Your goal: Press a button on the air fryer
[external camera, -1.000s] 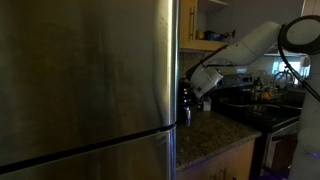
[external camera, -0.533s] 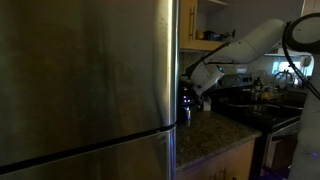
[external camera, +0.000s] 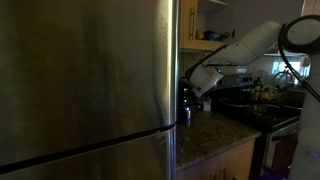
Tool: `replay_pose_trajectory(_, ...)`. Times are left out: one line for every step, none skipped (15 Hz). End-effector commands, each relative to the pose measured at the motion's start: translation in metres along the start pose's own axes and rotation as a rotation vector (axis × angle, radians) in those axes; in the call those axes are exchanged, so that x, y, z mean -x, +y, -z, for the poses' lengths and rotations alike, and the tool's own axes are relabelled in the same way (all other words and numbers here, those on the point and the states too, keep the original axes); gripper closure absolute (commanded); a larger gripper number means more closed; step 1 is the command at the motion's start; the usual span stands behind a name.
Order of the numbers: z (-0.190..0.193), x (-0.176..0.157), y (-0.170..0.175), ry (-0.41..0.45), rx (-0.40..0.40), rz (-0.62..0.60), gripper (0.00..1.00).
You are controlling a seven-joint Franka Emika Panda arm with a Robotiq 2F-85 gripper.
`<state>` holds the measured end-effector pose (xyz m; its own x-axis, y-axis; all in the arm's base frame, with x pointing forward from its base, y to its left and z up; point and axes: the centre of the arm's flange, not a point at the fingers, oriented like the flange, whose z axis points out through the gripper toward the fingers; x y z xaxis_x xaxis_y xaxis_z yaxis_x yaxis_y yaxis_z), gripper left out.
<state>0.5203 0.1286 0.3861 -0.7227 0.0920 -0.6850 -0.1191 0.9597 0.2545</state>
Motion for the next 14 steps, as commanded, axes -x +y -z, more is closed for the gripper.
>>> replay_pose_trajectory(-0.001, 0.000, 0.000, 0.001, 0.000, 0.000, 0.00)
replay_pose_trajectory(-0.001, 0.000, 0.000, 0.002, -0.001, 0.000, 0.00)
replay_pose_trajectory(-0.001, 0.000, 0.000, 0.002, -0.001, 0.000, 0.00)
replay_pose_trajectory(-0.005, 0.005, 0.001, -0.023, 0.004, 0.006, 0.00)
replay_pose_trajectory(-0.008, 0.010, 0.003, -0.034, 0.006, 0.009, 0.00)
replay_pose_trajectory(-0.011, 0.018, 0.005, -0.040, 0.002, 0.005, 0.00)
replay_pose_trajectory(-0.016, 0.025, 0.006, -0.042, 0.007, 0.000, 0.00)
replay_pose_trajectory(-0.020, 0.029, 0.007, -0.044, 0.008, -0.004, 0.00)
replay_pose_trajectory(-0.028, 0.030, 0.004, -0.033, 0.009, -0.009, 0.00)
replay_pose_trajectory(-0.029, 0.027, 0.004, -0.017, 0.009, -0.009, 0.00)
replay_pose_trajectory(-0.028, 0.024, 0.004, 0.004, 0.000, -0.002, 0.00)
replay_pose_trajectory(-0.027, 0.021, 0.003, 0.025, -0.002, 0.004, 0.00)
replay_pose_trajectory(-0.025, 0.018, 0.001, 0.045, -0.003, 0.002, 0.00)
replay_pose_trajectory(-0.026, 0.015, -0.002, 0.052, -0.012, 0.002, 0.00)
